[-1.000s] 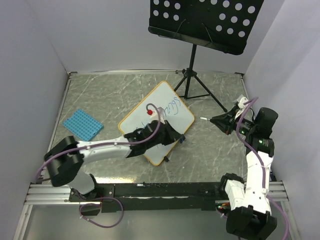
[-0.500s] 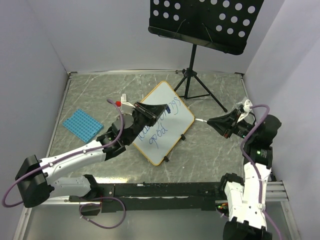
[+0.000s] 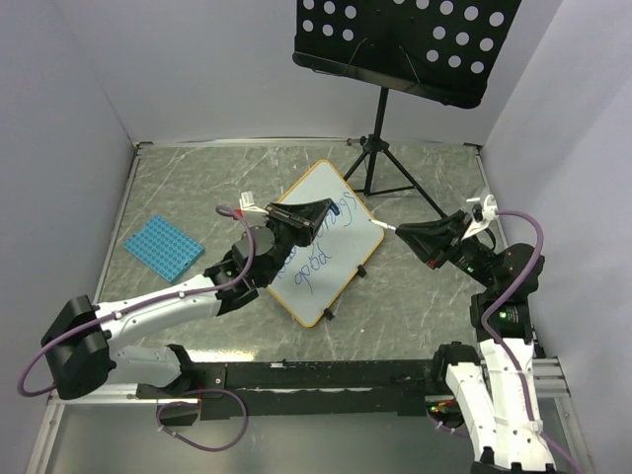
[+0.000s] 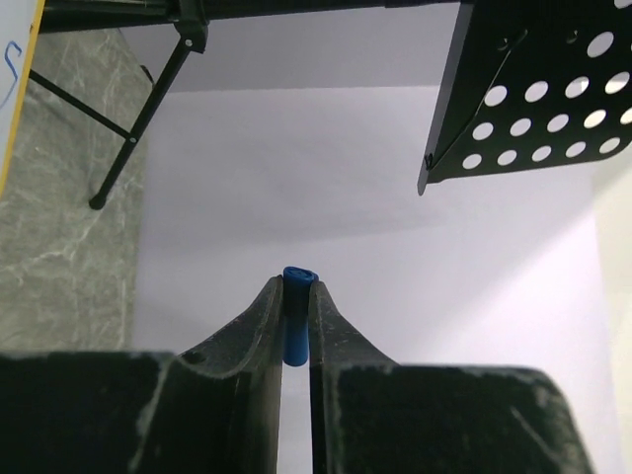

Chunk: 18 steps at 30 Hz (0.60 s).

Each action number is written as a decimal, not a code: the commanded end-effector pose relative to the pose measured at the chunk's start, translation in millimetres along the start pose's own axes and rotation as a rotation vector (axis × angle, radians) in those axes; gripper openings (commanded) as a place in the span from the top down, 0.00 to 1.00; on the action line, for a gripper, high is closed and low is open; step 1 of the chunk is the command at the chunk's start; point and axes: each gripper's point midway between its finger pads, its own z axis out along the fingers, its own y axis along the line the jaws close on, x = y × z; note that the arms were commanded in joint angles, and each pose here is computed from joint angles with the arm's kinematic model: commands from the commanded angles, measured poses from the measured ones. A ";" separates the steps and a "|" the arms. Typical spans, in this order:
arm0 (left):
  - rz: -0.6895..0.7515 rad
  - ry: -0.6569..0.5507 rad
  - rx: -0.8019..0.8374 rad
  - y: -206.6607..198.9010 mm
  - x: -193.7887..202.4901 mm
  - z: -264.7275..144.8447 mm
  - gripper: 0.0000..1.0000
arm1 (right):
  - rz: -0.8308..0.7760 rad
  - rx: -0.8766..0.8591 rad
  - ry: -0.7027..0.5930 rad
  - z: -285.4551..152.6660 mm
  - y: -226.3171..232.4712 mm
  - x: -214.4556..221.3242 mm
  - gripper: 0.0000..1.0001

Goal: Write a sentence on the whiteboard
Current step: Insert the whiteboard marker without the cap into the pen cap.

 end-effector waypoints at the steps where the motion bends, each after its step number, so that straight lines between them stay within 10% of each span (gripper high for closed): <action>1: -0.201 -0.037 0.027 -12.2 2.2 7.2 0.93 | -0.050 0.086 -0.102 5.4 -12.0 -26.1 1.00; 18: -0.349 0.007 0.025 -7.2 39.4 38.7 0.93 | -0.288 0.158 -0.087 6.5 -15.5 -10.6 1.00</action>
